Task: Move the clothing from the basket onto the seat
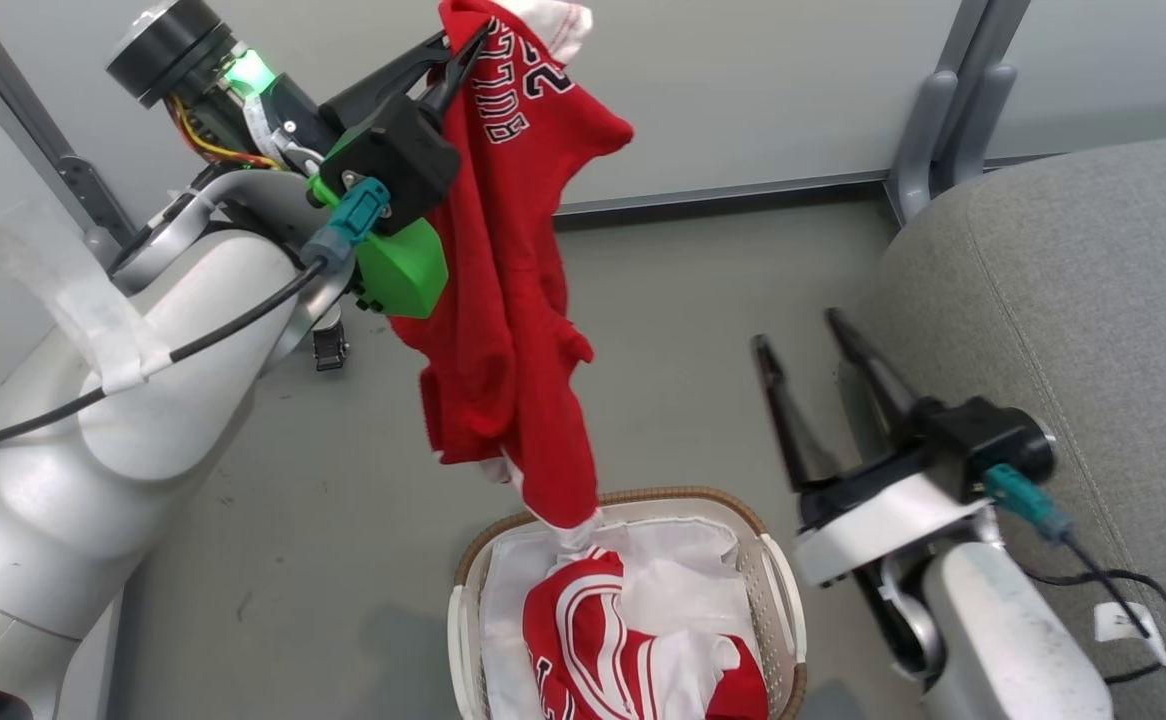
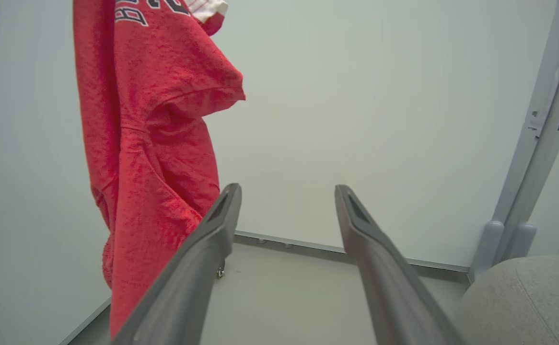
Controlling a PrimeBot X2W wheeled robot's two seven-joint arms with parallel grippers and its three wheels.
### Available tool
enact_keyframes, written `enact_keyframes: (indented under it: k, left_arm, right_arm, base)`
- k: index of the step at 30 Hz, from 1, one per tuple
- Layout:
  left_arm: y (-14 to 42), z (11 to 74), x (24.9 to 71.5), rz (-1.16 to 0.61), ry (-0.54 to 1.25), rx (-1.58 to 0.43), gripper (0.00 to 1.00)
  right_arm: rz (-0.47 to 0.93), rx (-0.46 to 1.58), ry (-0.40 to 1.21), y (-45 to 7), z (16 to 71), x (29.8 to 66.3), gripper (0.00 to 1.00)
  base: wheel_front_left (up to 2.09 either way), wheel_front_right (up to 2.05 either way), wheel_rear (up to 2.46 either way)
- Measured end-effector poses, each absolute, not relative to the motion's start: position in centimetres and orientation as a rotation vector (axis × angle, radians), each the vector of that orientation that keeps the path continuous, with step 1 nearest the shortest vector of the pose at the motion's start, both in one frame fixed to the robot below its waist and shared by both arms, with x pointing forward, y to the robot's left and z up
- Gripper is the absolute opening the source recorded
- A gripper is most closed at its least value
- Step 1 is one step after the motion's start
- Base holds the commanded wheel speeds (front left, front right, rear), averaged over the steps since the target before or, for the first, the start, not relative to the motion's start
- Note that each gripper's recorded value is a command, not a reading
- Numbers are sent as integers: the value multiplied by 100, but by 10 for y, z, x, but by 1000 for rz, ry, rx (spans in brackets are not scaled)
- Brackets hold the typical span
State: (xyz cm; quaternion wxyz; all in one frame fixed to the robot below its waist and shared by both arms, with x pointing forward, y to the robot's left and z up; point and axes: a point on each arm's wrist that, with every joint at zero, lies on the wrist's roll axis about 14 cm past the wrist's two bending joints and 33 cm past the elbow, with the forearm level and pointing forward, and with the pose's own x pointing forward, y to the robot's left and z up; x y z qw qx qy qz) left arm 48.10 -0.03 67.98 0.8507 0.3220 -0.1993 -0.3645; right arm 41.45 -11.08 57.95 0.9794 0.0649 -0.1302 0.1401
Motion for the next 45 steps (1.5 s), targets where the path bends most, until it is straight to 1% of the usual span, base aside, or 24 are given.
enact_keyframes:
  k: [6, 10, 19, 28, 29, 30, 31, 32, 33, 39, 40, 41, 42, 45]
  left_arm:
    - [-10, 687, 466, -794, -434, 696, 0]
    - [-17, 696, 456, -809, -455, 702, 0]
    - [-37, 702, 435, -852, -475, 688, 0]
    - [-51, 710, 419, -888, -494, 646, 0]
    - [-52, 711, 418, -890, -496, 639, 0]
    - [-52, 712, 416, -894, -499, 626, 0]
    - [-52, 712, 416, -894, -497, 619, 0]
    - [-51, 710, 415, -895, -492, 603, 0]
    - [-50, 708, 415, -895, -483, 589, 0]
    - [-35, 682, 420, -863, -410, 471, 0]
    - [-32, 677, 422, -852, -401, 450, 13]
    - [-27, 673, 424, -836, -394, 416, 66]
    - [-24, 669, 425, -823, -392, 386, 100]
    - [-13, 649, 429, -780, -360, 320, 100]
  right_arm:
    - [492, 119, -299, -44, 598, 405, 100]
    - [554, 96, -331, -25, 611, 409, 100]
    - [614, 63, -336, -4, 620, 421, 100]
    - [612, 46, -288, -1, 606, 428, 100]
    - [617, 45, -286, 1, 606, 427, 95]
    - [622, 44, -287, 2, 607, 427, 44]
    - [624, 44, -290, 3, 608, 427, 34]
    - [625, 43, -291, 3, 608, 427, 10]
    - [624, 43, -292, 3, 609, 427, 0]
    - [583, 62, -300, -10, 612, 430, 0]
    - [576, 67, -298, -12, 611, 430, 0]
    - [568, 71, -298, -15, 611, 430, 0]
    - [559, 75, -302, -17, 612, 431, 0]
    - [528, 88, -302, -27, 611, 433, 0]
  base:
    - [0, 0, 0]
    - [0, 0, 0]
    - [0, 0, 0]
    - [0, 0, 0]
    - [0, 0, 0]
    - [0, 0, 0]
    - [0, 0, 0]
    - [0, 0, 0]
    - [0, 0, 0]
    - [0, 0, 0]
    - [0, 0, 0]
    - [0, 0, 0]
    - [0, 0, 0]
    - [0, 0, 0]
